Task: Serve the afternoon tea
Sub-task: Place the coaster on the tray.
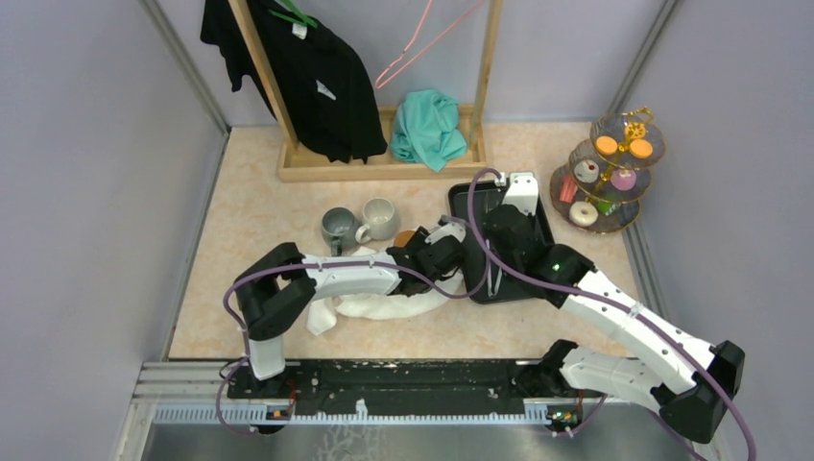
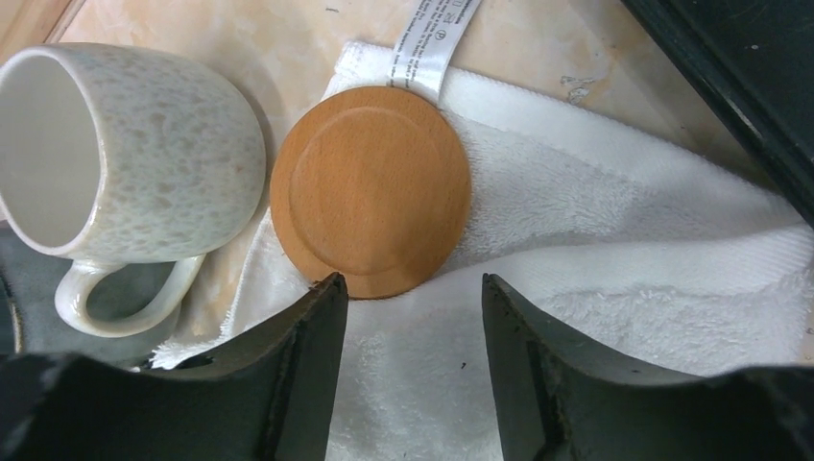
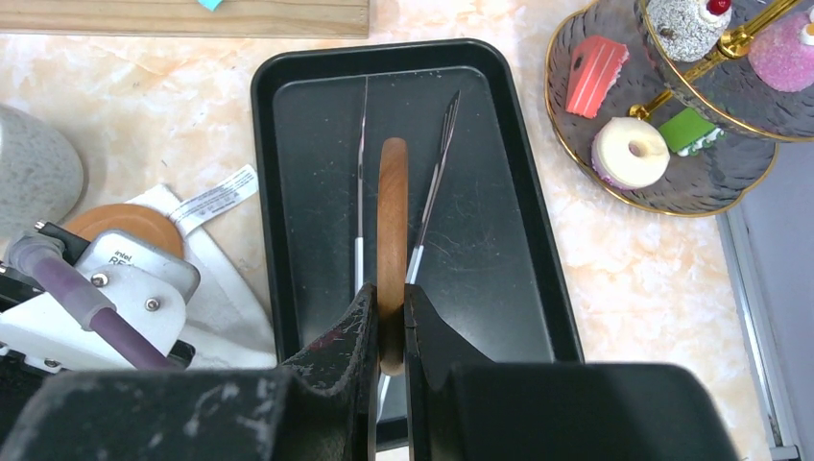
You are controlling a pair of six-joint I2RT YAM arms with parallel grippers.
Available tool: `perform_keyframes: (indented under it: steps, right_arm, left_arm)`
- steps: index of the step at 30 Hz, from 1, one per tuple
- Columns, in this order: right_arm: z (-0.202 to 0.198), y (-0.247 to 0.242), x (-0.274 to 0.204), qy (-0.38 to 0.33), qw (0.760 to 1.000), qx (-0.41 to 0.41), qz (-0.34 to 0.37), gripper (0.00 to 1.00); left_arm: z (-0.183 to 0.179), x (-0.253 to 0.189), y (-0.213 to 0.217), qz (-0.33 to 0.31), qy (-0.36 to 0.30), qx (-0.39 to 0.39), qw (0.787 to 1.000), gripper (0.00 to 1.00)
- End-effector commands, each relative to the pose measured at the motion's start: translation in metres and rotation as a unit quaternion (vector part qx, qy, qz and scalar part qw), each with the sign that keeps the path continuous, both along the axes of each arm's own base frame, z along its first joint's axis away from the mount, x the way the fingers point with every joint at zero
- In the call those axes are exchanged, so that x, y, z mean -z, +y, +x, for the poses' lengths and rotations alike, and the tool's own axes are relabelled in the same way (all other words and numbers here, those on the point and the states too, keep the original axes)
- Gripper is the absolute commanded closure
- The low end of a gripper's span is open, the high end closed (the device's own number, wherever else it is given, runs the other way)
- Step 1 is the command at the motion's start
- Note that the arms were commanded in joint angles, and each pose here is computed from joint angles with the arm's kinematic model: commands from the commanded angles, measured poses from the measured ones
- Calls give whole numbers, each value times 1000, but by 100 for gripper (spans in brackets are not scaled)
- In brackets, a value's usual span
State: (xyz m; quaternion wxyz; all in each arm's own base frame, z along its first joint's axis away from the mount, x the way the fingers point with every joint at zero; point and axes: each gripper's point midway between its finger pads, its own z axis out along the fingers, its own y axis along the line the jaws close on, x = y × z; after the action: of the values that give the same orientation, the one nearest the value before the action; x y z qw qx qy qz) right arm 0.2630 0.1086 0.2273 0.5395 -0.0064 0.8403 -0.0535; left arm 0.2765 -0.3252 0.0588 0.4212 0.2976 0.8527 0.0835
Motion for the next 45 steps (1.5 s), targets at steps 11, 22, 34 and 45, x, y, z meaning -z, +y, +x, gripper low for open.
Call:
perform_keyframes:
  steps: [11, 22, 34, 45]
  right_arm:
    - [18, -9, 26, 31, 997, 56, -42, 100]
    - [51, 12, 48, 67, 991, 59, -104, 100]
    - [74, 10, 68, 100, 984, 62, -135, 100]
    - [79, 16, 106, 135, 980, 46, -140, 100]
  left_arm:
    - [3, -6, 12, -28, -36, -33, 998, 34]
    - [-4, -53, 14, -143, -72, -30, 987, 32]
    - [-13, -72, 15, -190, -88, -20, 978, 32]
    - [-16, -79, 15, -200, -92, -18, 975, 32]
